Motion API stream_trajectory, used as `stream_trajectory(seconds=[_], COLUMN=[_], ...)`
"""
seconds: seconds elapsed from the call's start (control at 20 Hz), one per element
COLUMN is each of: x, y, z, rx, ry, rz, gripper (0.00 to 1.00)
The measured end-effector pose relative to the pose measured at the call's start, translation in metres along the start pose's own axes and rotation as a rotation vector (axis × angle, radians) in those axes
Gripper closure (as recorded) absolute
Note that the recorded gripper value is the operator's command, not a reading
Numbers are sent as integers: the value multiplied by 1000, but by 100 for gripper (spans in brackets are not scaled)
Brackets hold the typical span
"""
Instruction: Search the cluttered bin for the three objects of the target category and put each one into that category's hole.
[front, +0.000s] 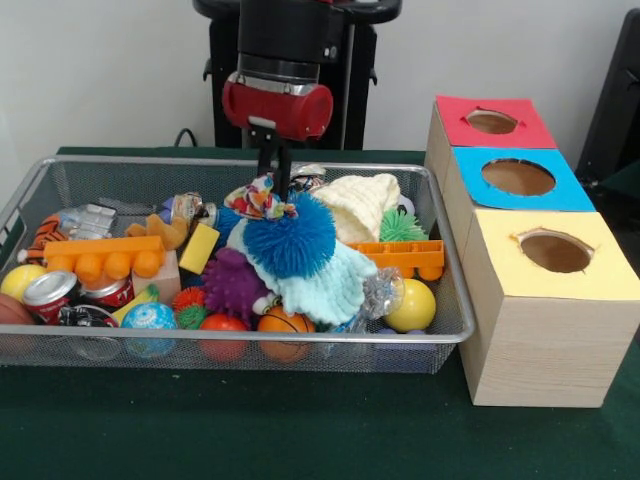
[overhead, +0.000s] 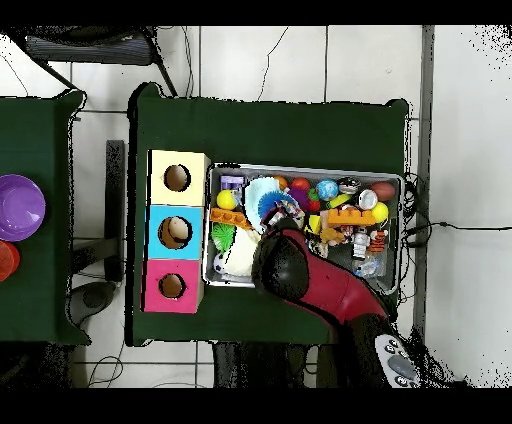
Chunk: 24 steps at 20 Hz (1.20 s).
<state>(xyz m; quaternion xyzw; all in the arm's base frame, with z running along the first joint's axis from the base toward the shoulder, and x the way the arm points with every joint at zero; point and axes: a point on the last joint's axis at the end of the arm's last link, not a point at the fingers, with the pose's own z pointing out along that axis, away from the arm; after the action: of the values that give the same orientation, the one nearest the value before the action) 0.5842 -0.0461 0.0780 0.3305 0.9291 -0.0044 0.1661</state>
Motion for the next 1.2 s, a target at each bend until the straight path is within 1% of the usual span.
stream_trajectory(seconds=[0.15,0.3,0.45,0.65,0.9,0.95,1.2], x=[23,34,44,49,57,57,53], y=[0,1,6,13,20,23,25], z=[2,-2,-13,-30,-54,-63,-79], rx=[18,27,40,54,72,76,79], ry=[38,51,47,38,46,48,46], rz=[25,35,38,37,41,44,58], gripper=[100,100,100,100,100,100,100])
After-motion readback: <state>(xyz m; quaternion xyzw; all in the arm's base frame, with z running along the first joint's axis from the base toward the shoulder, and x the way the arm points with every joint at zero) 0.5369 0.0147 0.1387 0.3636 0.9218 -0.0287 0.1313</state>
